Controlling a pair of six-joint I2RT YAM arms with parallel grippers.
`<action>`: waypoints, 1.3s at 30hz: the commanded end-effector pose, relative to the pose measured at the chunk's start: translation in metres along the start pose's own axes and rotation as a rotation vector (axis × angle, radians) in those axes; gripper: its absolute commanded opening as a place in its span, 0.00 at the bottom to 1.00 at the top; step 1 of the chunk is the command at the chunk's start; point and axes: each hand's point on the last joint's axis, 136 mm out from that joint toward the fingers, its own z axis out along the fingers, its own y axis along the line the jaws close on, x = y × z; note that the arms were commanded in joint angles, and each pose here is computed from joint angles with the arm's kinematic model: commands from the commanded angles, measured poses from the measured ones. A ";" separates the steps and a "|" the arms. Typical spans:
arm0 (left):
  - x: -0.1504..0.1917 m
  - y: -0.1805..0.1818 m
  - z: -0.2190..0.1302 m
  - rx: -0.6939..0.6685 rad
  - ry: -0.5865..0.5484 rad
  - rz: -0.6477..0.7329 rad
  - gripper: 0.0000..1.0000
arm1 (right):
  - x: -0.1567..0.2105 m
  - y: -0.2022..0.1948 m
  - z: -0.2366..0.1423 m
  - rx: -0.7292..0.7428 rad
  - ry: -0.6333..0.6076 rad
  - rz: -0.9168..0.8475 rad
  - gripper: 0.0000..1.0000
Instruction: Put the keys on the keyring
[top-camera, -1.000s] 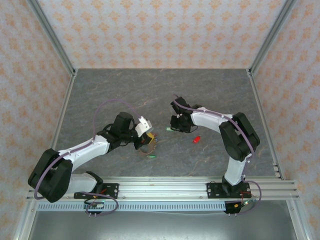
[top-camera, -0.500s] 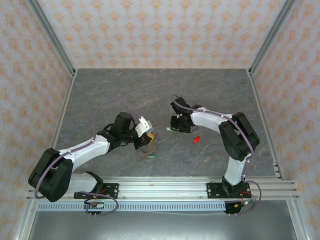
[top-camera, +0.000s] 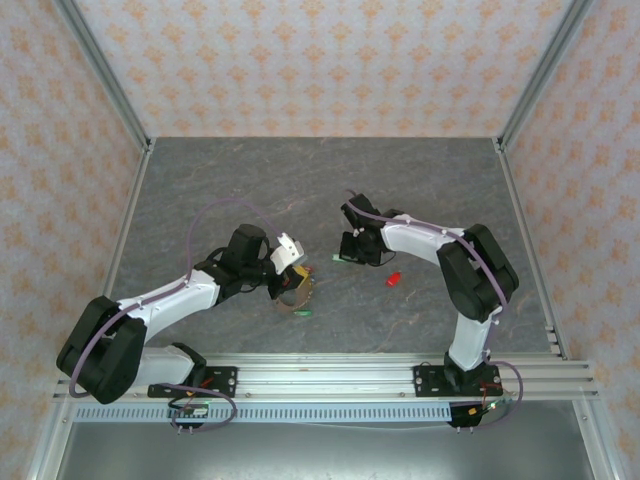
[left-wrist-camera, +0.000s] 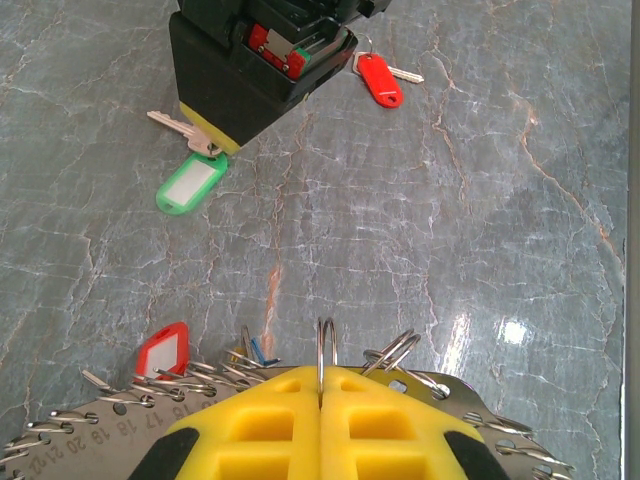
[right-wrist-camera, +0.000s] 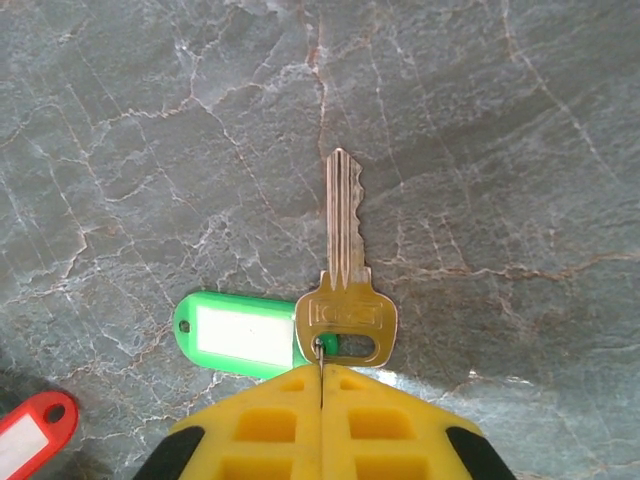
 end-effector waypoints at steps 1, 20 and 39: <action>-0.020 0.003 -0.004 0.001 -0.047 0.036 0.00 | -0.015 0.014 -0.028 -0.069 -0.104 -0.098 0.04; -0.042 -0.014 -0.009 0.033 -0.121 0.099 0.00 | 0.039 0.076 -0.134 -0.588 -0.387 -1.032 0.00; -0.043 -0.024 0.002 0.070 -0.110 0.112 0.00 | 0.084 0.094 -0.131 -0.703 -0.469 -1.348 0.00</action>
